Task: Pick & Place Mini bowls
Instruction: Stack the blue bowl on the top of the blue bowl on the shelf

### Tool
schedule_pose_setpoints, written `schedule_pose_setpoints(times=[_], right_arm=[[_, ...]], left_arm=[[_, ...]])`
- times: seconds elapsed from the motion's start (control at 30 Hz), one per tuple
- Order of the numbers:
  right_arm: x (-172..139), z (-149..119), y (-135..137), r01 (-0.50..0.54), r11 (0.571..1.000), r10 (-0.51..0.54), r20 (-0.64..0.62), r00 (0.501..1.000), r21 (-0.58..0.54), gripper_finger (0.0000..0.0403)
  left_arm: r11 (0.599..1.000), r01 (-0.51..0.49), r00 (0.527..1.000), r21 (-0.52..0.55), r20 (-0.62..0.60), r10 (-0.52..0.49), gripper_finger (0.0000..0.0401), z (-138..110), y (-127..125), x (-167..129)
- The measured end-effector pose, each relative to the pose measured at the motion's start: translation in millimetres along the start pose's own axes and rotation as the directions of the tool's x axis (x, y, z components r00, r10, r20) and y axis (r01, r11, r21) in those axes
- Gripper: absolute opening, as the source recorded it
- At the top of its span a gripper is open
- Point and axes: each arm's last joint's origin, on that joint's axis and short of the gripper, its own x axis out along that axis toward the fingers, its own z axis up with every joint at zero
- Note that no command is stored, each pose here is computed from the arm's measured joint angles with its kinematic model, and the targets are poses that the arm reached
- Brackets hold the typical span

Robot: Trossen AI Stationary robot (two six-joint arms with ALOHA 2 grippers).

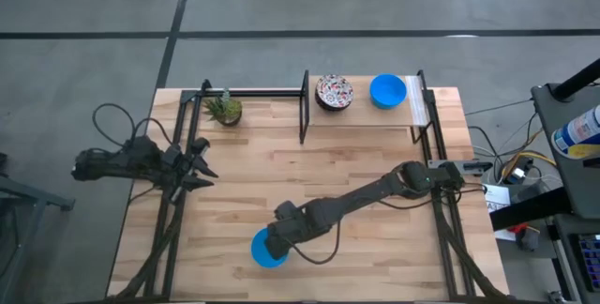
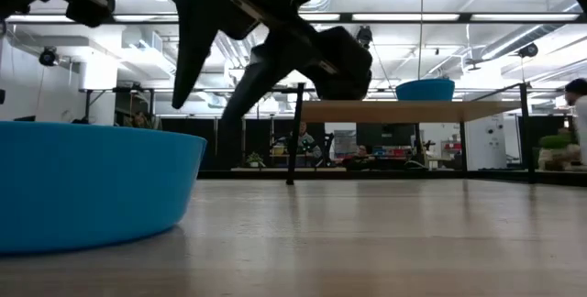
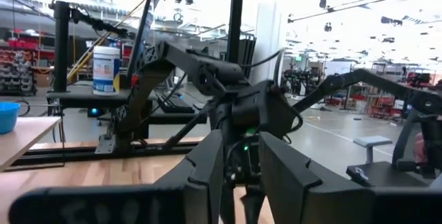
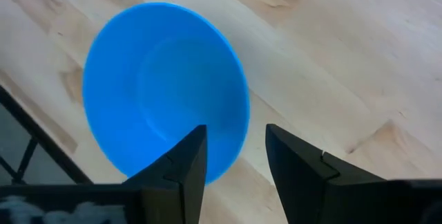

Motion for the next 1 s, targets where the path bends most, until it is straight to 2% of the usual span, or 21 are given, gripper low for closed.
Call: schedule_pose_setpoints(times=[0.17, 0.77, 1.0], right_arm=[[12, 2, -3, 0.021, 1.0, -0.021, -0.004, 1.0, 0.003, 0.0136], [21, 13, -11, 0.02, 1.0, -0.021, -0.035, 0.999, -0.02, 0.0101], [25, 17, -11, -0.027, 0.999, 0.024, -0.07, 0.997, -0.035, 0.0062]], left_arm=[[1.0, -0.002, 1.0, -0.022, -0.016, 0.002, 0.009, -13, 1, -1], [1.0, 0.0, 1.0, -0.017, -0.002, 0.0, 0.009, -15, 1, -3], [1.0, 0.0, 1.0, -0.018, -0.002, 0.0, 0.009, -15, 1, -3]])
